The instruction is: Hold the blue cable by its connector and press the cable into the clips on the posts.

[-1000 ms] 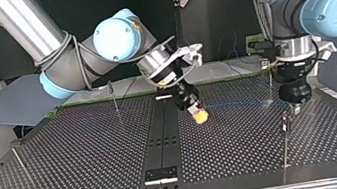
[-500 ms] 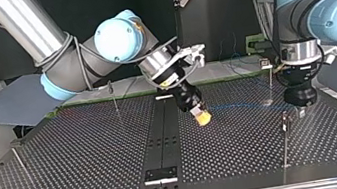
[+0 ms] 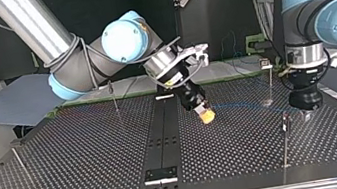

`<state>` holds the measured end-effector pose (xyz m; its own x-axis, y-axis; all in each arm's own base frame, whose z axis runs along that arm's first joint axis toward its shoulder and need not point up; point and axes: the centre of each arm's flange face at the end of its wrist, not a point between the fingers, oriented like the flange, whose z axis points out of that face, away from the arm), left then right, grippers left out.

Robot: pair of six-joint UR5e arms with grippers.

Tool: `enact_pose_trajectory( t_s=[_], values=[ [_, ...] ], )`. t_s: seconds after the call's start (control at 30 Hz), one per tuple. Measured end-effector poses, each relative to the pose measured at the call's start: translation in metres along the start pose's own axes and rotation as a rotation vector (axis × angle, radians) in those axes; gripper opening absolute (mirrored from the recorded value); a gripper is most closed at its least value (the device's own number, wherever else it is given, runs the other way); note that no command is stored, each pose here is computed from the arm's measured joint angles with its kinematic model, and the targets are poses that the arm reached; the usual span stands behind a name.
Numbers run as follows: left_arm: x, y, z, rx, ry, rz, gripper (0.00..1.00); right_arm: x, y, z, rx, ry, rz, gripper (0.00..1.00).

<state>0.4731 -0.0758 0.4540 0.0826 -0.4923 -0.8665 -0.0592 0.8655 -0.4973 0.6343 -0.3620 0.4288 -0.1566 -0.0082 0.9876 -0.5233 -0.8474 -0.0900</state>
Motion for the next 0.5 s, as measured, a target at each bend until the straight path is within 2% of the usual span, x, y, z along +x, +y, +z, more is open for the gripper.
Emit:
enact_pose_trajectory(
  t_s=[0.5],
  values=[
    [-0.011, 0.006, 0.017, 0.018, -0.023, -0.006, 0.00, 0.000, 0.010, 0.001, -0.015, 0.001, -0.001, 0.00]
  ],
)
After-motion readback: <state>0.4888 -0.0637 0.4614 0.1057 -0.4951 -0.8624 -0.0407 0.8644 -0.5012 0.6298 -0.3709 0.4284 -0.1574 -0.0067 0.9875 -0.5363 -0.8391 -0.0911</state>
